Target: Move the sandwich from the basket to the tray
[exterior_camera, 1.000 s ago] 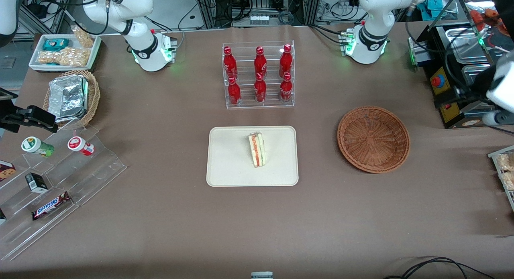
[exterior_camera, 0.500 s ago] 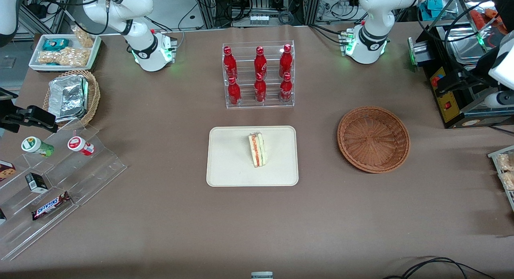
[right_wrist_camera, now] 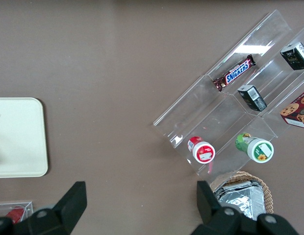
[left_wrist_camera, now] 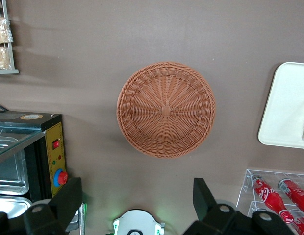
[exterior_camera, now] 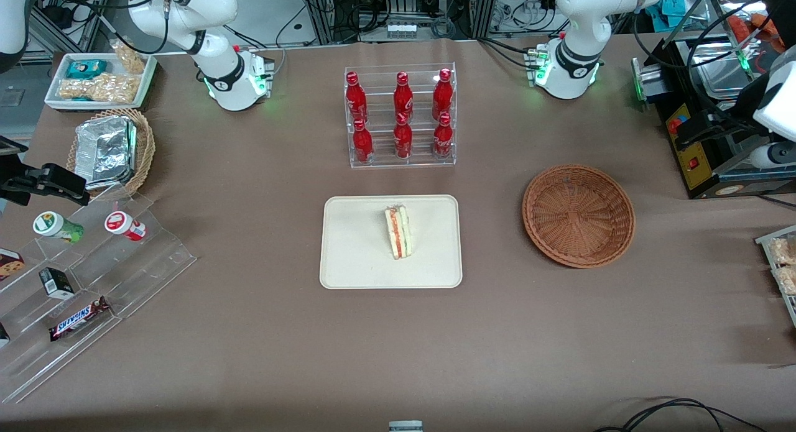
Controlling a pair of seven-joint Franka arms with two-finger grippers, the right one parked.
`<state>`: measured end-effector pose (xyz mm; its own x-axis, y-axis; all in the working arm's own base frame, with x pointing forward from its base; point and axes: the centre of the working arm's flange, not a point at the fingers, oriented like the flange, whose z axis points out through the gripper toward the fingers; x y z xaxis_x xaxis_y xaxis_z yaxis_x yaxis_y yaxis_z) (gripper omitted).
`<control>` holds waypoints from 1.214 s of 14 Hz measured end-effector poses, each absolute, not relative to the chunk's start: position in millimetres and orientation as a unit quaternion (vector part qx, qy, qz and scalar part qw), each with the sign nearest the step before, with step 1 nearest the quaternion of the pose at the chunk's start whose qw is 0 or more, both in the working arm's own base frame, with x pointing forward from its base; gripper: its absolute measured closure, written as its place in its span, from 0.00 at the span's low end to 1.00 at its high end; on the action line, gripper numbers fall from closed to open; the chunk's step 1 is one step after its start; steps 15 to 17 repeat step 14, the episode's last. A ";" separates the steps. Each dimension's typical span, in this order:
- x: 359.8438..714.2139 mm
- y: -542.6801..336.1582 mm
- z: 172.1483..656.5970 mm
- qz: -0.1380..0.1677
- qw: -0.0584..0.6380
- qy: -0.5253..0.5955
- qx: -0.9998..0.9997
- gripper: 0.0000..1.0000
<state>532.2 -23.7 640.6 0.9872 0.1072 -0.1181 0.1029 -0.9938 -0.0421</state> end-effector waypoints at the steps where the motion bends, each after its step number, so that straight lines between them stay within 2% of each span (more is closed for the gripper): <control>1: 532.2 -25.3 640.7 0.060 0.018 -0.052 -0.997 0.00; 10: 535.2 -28.6 642.1 0.050 0.006 -0.053 -0.997 0.00; 14: 546.1 -34.8 639.5 0.026 -0.004 -0.059 -0.998 0.00; 17: 546.1 -34.8 639.5 0.026 -0.004 -0.059 -0.998 0.00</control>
